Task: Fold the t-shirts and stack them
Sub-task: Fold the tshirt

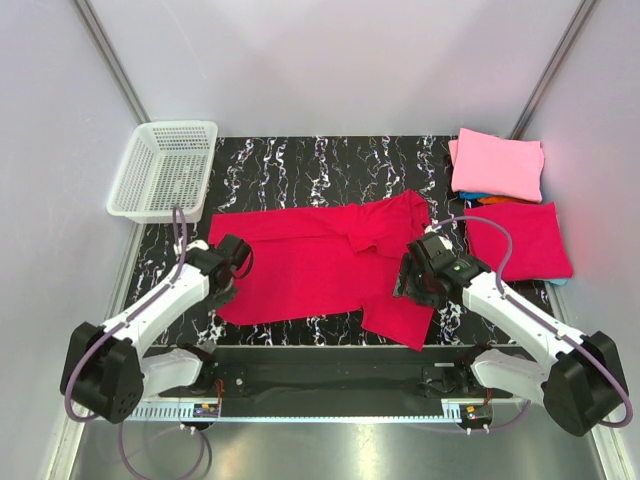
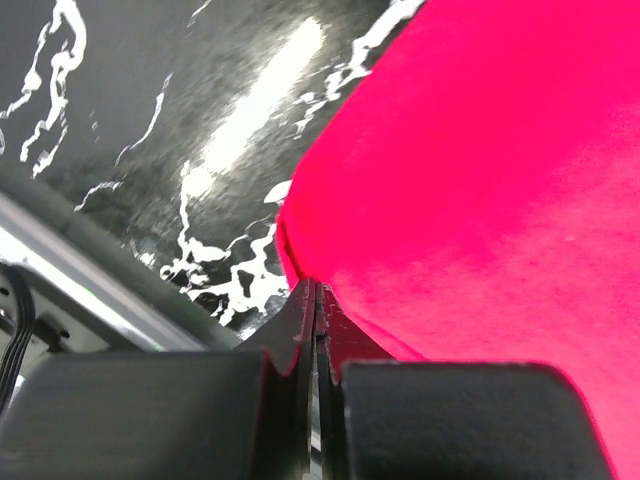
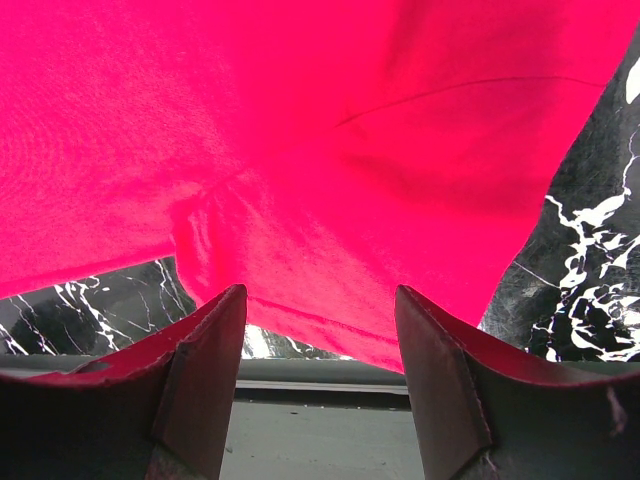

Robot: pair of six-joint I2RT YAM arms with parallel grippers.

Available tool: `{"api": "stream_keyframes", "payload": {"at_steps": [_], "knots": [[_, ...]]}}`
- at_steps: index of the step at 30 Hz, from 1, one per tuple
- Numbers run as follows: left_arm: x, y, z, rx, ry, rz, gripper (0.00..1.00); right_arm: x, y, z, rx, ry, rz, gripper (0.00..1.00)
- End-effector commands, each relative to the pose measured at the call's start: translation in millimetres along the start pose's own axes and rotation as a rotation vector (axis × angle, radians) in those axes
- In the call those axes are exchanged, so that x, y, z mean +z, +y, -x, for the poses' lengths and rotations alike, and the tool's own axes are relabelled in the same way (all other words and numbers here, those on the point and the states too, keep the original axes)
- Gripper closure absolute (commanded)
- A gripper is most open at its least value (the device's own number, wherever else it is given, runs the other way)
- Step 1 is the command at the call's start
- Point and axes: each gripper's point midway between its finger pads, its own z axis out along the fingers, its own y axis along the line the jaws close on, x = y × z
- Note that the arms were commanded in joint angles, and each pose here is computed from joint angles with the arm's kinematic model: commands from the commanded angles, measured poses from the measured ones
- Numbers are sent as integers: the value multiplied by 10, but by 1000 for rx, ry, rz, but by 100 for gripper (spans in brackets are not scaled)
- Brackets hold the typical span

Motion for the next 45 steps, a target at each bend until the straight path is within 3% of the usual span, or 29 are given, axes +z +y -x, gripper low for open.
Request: {"api": "stream_keyframes", "payload": {"at_steps": [1, 8, 17, 19, 24, 45], "knots": [[-43, -368, 251, 41, -61, -91, 100, -46, 86, 117, 6, -36, 9, 32], [110, -746, 294, 151, -33, -53, 100, -39, 81, 117, 7, -34, 7, 31], [282, -853, 158, 223, 0, 2, 100, -23, 84, 104, -1, -26, 6, 31], [259, -859, 151, 222, -4, -9, 85, -24, 78, 94, -1, -24, 6, 30], [185, -857, 193, 223, -22, -33, 60, -21, 77, 85, -1, -23, 9, 30], [306, -642, -39, 224, 53, 52, 59, -43, 76, 98, 1, -34, 14, 30]]}}
